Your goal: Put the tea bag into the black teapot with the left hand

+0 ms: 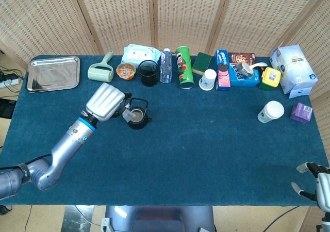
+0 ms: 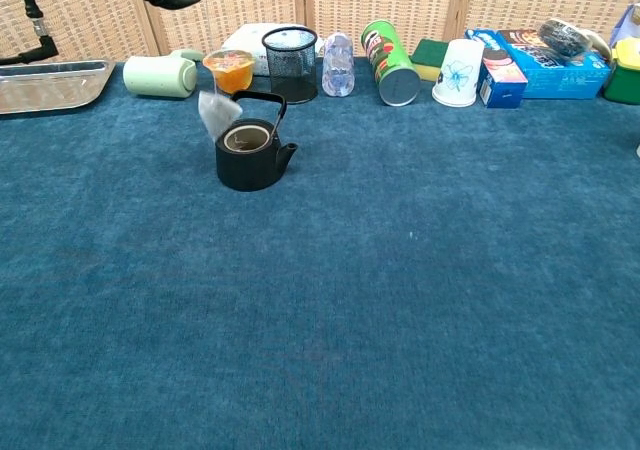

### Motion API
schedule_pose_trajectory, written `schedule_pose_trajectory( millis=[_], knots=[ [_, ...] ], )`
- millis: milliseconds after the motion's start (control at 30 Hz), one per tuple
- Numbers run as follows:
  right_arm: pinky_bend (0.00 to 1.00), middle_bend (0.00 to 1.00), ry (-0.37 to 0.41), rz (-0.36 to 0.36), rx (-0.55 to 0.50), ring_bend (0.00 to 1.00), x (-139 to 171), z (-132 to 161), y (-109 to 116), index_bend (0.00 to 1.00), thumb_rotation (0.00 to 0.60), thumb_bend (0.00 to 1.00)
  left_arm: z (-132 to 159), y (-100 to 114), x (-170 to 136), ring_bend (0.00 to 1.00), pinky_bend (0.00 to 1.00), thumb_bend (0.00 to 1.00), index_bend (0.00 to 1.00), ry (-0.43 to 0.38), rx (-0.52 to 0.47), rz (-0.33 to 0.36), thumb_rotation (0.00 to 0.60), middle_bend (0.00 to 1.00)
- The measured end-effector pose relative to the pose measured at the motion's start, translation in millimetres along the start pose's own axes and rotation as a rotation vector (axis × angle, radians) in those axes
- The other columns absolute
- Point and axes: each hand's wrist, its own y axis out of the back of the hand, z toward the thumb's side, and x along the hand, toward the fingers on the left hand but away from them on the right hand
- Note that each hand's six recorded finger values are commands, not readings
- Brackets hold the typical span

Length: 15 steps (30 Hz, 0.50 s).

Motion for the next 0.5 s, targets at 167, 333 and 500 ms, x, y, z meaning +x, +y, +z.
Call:
schedule_pose_trajectory(
  millis=[167, 333, 500],
  knots=[
    [0.36, 0.47, -0.005, 0.0, 0.0, 0.45, 0.6, -0.5, -0.2, 0.44, 0.6, 0.21, -2.3, -5.6, 1.7, 0.99, 0.91, 0.49, 0.58, 0.005, 0.003, -0.014, 0.6, 1.0],
    [0.37, 0.47, -0.016, -0.003, 0.004, 0.45, 2.0, -2.3, 0.9, 0.44, 0.6, 0.21, -5.1, -17.7, 5.5, 0.99, 0.91, 0.49, 0.58, 0.015, 0.003, -0.04, 0.6, 1.0],
    [0.36, 0.47, -0.019, -0.003, 0.005, 0.45, 2.7, -3.5, 1.5, 0.44, 0.6, 0.21, -6.7, -21.1, 6.9, 0.99, 0.91, 0.49, 0.58, 0.021, 0.004, -0.046, 0.6, 1.0]
  ],
)
